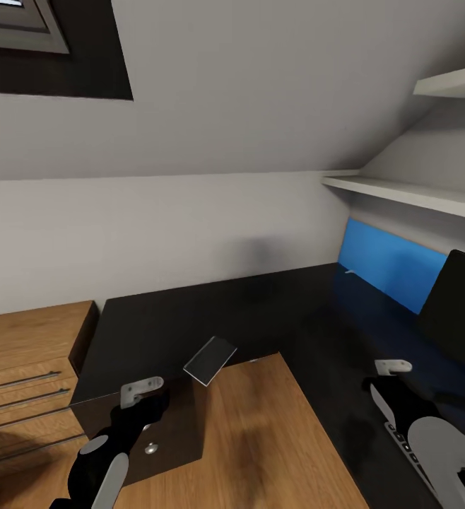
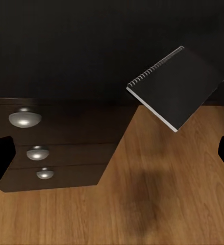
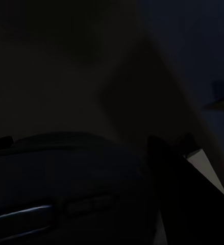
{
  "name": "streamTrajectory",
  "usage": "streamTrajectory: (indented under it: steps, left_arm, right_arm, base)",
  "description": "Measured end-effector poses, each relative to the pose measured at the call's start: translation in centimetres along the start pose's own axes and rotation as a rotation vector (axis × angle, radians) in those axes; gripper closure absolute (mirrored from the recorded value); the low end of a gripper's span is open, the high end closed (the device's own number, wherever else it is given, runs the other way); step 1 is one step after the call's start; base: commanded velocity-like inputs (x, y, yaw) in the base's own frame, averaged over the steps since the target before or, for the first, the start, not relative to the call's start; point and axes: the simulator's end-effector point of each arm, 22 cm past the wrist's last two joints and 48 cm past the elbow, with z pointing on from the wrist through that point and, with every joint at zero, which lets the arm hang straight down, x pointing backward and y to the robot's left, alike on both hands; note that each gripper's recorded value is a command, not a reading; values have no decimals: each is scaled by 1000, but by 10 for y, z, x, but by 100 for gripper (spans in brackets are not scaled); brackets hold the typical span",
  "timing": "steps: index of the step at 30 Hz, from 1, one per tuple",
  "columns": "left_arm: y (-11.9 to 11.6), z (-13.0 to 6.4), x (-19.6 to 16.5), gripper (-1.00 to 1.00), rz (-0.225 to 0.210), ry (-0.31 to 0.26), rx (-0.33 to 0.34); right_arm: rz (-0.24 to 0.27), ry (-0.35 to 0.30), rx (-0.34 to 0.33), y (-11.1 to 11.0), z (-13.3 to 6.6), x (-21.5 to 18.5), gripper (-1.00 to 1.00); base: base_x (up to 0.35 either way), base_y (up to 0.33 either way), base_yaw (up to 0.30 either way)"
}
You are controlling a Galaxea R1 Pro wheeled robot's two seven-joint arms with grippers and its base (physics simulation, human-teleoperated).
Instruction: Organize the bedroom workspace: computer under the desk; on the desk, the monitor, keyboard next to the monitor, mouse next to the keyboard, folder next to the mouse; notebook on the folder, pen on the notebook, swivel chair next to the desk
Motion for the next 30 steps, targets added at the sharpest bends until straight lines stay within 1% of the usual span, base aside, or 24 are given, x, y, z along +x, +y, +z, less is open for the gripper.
streamTrajectory:
  steps: [4, 8, 30]
  left_arm:
    - [0, 0, 0, -100, 0, 0, 1]
    - [0, 0, 0, -100, 0, 0, 1]
    - [0, 2, 2, -100, 1, 0, 1]
  right_arm:
    - [-3, -13, -29, 7, 0, -2, 100]
    - [-5, -15, -37, 9, 0, -3, 100]
    - [-6, -5, -28, 7, 2, 1, 100]
  base:
    - [0, 0, 0]
    - [0, 0, 0]
    - [0, 0, 0]
